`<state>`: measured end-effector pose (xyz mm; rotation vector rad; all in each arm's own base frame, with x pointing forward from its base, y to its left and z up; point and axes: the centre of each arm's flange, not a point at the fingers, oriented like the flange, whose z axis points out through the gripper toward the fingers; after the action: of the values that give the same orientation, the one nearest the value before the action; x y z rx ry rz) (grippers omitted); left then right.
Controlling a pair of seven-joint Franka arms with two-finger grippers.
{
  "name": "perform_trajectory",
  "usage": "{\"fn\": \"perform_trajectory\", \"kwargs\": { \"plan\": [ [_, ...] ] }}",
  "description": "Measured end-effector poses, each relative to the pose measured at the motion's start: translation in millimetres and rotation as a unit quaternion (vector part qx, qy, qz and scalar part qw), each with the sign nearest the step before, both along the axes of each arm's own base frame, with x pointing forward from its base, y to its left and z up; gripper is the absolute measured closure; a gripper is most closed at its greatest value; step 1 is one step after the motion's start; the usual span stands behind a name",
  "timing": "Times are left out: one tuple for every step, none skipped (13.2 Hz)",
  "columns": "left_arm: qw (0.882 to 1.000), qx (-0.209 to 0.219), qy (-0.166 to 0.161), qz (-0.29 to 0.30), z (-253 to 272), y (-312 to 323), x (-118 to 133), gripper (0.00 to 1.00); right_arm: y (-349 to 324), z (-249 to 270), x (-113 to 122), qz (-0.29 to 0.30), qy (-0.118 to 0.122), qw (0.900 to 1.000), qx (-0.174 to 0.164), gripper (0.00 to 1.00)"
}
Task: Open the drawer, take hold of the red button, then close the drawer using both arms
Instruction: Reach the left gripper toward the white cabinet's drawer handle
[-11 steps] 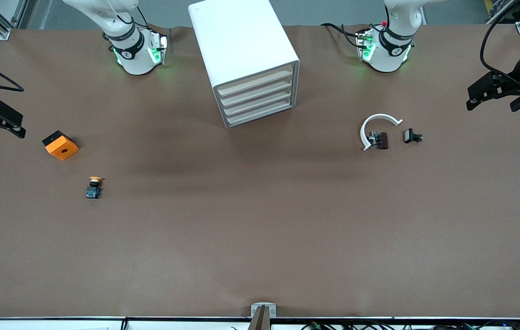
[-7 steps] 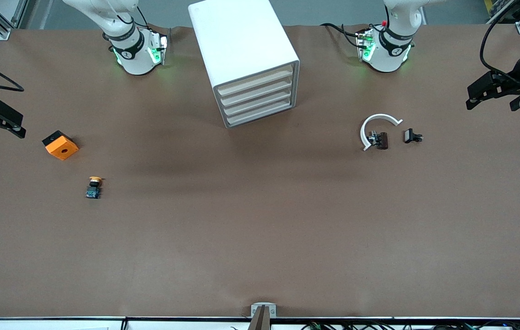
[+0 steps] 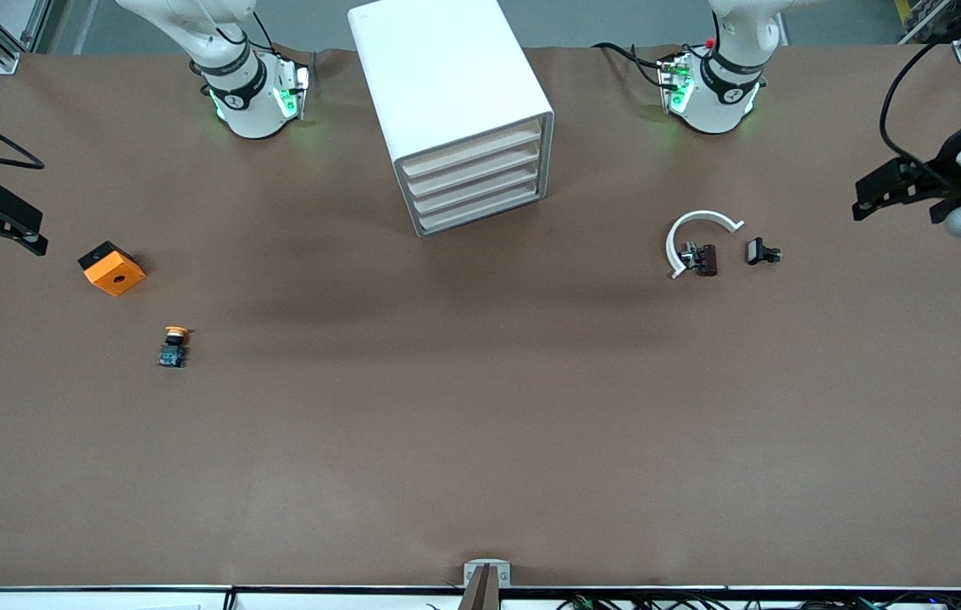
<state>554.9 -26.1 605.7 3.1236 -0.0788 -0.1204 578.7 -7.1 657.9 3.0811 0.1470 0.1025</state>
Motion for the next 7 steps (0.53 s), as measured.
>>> {"fn": "perform_trajectory", "kwargs": {
  "plan": [
    [1.000,-0.003,0.008,0.000,-14.3,1.1,8.9,0.00,0.1,0.0,0.0,0.000,0.000,1.000,0.000,0.00],
    [1.000,-0.007,0.013,-0.001,-28.5,1.9,17.9,0.00,0.1,-0.1,0.0,0.000,0.000,1.000,0.000,0.00],
    [1.000,-0.010,0.018,-0.001,-42.6,3.0,26.4,0.00,0.1,-0.1,0.1,0.000,0.000,1.000,0.000,0.00],
    [1.000,-0.014,0.021,0.000,-58.1,4.1,35.6,0.00,0.1,-0.1,0.1,0.000,0.000,1.000,0.000,0.00],
    [1.000,-0.017,0.023,0.001,-74.7,5.1,45.2,0.00,0.0,0.0,0.1,0.000,0.000,1.000,0.000,0.00],
    [0.999,-0.021,0.024,0.002,-92.7,5.2,55.2,0.00,0.0,0.0,0.1,0.000,0.000,1.000,0.000,0.00],
    [0.999,-0.025,0.025,0.006,-109.3,3.8,64.0,0.00,0.0,0.0,0.1,0.000,0.000,1.000,0.000,0.00]
  ]
}}
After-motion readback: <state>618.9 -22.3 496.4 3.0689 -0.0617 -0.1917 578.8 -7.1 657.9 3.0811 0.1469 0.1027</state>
